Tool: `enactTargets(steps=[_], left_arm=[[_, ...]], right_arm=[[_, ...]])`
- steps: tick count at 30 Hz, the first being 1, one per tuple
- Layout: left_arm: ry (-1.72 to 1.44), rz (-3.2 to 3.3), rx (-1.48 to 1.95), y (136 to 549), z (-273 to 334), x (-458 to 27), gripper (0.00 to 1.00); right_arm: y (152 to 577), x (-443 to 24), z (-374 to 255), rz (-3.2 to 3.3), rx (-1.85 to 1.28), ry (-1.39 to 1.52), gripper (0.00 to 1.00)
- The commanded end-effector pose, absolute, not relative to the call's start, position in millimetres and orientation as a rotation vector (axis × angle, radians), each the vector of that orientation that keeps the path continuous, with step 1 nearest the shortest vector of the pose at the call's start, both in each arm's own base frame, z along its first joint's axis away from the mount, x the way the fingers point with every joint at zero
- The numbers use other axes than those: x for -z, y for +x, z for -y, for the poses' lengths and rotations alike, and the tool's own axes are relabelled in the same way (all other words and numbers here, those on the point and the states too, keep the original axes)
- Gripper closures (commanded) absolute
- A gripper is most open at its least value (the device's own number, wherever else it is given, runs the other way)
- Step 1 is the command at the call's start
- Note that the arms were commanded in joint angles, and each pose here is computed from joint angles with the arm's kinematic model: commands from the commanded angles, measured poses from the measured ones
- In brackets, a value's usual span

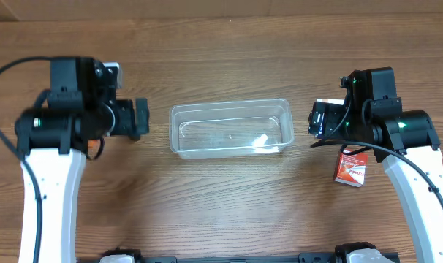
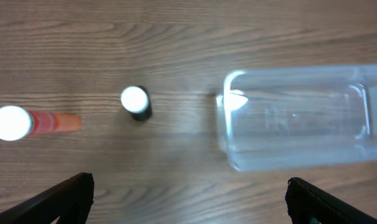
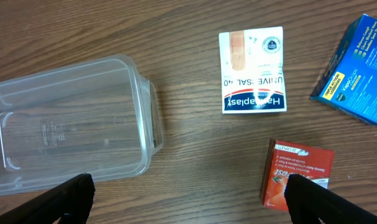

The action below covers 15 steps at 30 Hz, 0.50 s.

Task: Pack container
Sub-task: 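Move the left gripper to the black bottle and grasp its cap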

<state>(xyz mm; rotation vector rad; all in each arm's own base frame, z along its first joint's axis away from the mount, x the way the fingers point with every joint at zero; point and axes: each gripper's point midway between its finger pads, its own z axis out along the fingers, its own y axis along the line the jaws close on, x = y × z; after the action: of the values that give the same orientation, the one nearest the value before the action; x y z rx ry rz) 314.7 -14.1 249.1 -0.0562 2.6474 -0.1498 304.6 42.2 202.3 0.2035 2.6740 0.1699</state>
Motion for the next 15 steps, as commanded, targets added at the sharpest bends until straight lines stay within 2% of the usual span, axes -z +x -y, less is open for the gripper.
enactTargets(steps=[1,7,15], left_arm=[[-0.189,-2.747,0.133,338,-8,-217,0.0],[-0.263,-2.922,0.136,364,-21,-144,0.0],[-0.275,-2.983,0.099,383,-28,-100,0.03]], right_arm=[[308,-217,-44,-2.632,-0.187,0.195,0.0],[308,-217,-44,-2.632,-0.187,0.194,0.0],[307,-216,-44,-2.636,-0.186,0.195,0.0]])
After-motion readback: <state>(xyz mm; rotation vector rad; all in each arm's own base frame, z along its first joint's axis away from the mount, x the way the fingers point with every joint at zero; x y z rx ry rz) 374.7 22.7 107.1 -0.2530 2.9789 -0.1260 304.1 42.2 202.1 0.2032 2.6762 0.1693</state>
